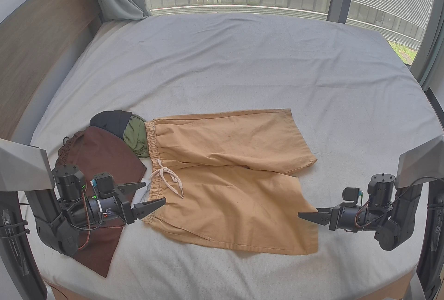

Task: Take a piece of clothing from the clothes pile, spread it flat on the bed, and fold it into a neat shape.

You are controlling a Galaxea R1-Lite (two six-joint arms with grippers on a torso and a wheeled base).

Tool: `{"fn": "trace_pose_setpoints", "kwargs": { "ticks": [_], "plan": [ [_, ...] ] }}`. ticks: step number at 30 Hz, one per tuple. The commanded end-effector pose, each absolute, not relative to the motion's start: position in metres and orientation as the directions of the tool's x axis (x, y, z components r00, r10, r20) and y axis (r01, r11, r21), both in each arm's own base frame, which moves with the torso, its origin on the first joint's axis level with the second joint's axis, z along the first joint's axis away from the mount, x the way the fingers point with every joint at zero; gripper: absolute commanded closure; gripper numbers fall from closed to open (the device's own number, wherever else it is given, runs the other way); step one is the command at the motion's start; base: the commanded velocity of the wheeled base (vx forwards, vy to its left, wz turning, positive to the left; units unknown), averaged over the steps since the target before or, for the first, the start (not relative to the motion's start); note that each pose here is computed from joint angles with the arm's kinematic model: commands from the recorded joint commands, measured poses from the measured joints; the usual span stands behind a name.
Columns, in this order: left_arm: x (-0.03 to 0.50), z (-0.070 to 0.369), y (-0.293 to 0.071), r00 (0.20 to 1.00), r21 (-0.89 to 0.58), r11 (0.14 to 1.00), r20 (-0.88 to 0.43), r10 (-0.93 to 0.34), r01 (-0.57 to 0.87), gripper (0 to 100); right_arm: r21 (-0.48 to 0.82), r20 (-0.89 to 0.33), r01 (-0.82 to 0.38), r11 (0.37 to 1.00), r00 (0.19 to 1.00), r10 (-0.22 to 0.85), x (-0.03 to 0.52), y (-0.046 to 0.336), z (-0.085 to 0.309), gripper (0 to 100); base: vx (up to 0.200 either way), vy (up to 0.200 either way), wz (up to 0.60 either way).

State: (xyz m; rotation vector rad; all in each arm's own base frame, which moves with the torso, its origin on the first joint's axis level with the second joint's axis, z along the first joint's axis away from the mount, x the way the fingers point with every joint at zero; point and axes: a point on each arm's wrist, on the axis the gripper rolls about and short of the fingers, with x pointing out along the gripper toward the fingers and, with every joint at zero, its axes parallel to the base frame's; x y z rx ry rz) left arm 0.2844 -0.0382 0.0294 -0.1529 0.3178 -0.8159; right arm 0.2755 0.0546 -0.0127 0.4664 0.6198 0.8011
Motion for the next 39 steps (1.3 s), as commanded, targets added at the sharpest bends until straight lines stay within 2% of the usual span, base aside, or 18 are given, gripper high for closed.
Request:
{"fn": "trace_pose_setpoints", "kwargs": {
  "ticks": [1, 6, 14, 25, 39],
  "plan": [
    [0.284, 0.029, -0.038, 0.641, -0.256, 0.678, -0.22, -0.735, 0.689, 0, 0.611, -0.359, -0.492, 0.621, 0.527, 0.77, 0.278, 0.058, -0.027, 0, 0.0, 0.0, 0.0],
    [0.284, 0.029, -0.038, 0.641, -0.256, 0.678, -0.22, -0.735, 0.689, 0, 0.613, -0.357, -0.497, 0.615, 0.52, 0.776, 0.278, 0.062, -0.027, 0, 0.0, 0.0, 0.0],
    [0.284, 0.029, -0.038, 0.641, -0.254, 0.678, -0.22, -0.735, 0.69, 0, 0.658, -0.325, -0.495, 0.567, 0.492, 0.807, 0.281, 0.077, -0.019, 0, 0.0, 0.0, 0.0],
    [0.284, 0.029, -0.039, 0.64, -0.255, 0.677, -0.221, -0.736, 0.691, 0, 0.656, -0.196, -0.519, 0.548, 0.584, 0.788, 0.299, 0.064, 0.025, 0, 0.0, 0.0, 0.0],
    [0.285, 0.028, -0.039, 0.638, -0.258, 0.676, -0.223, -0.737, 0.691, 0, 0.637, -0.181, -0.499, 0.588, 0.645, 0.743, 0.307, 0.045, 0.029, 0, 0.0, 0.0, 0.0]
  ]
}}
